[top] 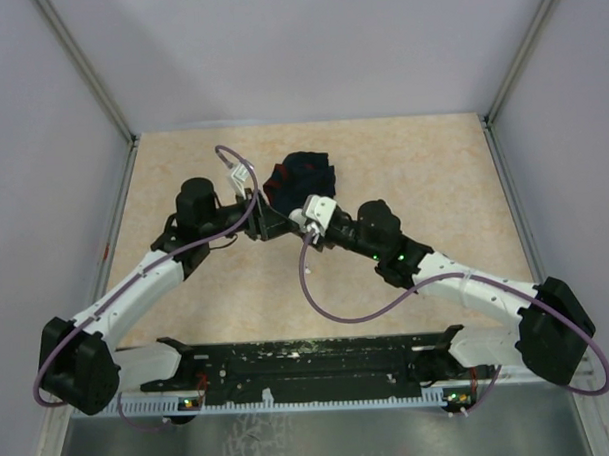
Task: Insert the wireless bluetooth earbuds into the charging case
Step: Pick up the charging case at the center of the board.
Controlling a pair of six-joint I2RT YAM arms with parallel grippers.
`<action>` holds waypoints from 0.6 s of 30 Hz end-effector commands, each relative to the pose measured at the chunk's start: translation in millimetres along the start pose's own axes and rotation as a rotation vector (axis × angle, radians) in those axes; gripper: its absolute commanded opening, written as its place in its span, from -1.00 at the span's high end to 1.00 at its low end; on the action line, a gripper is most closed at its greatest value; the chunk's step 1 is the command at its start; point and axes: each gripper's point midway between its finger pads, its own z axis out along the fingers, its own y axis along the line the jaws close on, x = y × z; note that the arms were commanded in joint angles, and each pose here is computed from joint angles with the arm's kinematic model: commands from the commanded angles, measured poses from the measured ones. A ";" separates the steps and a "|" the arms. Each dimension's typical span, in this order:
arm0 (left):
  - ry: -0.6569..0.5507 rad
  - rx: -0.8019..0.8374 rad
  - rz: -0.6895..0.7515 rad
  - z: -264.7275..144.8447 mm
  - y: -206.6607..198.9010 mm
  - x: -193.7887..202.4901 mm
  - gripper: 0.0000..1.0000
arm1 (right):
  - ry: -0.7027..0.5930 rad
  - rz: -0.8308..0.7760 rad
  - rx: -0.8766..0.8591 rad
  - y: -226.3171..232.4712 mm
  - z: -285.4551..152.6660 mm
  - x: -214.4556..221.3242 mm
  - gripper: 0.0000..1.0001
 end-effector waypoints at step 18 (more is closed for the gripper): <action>-0.014 0.024 0.221 -1.8 -5.1 2.1 0.82 | -0.101 -0.004 0.025 -5.4 -9.3 -39.9 -0.07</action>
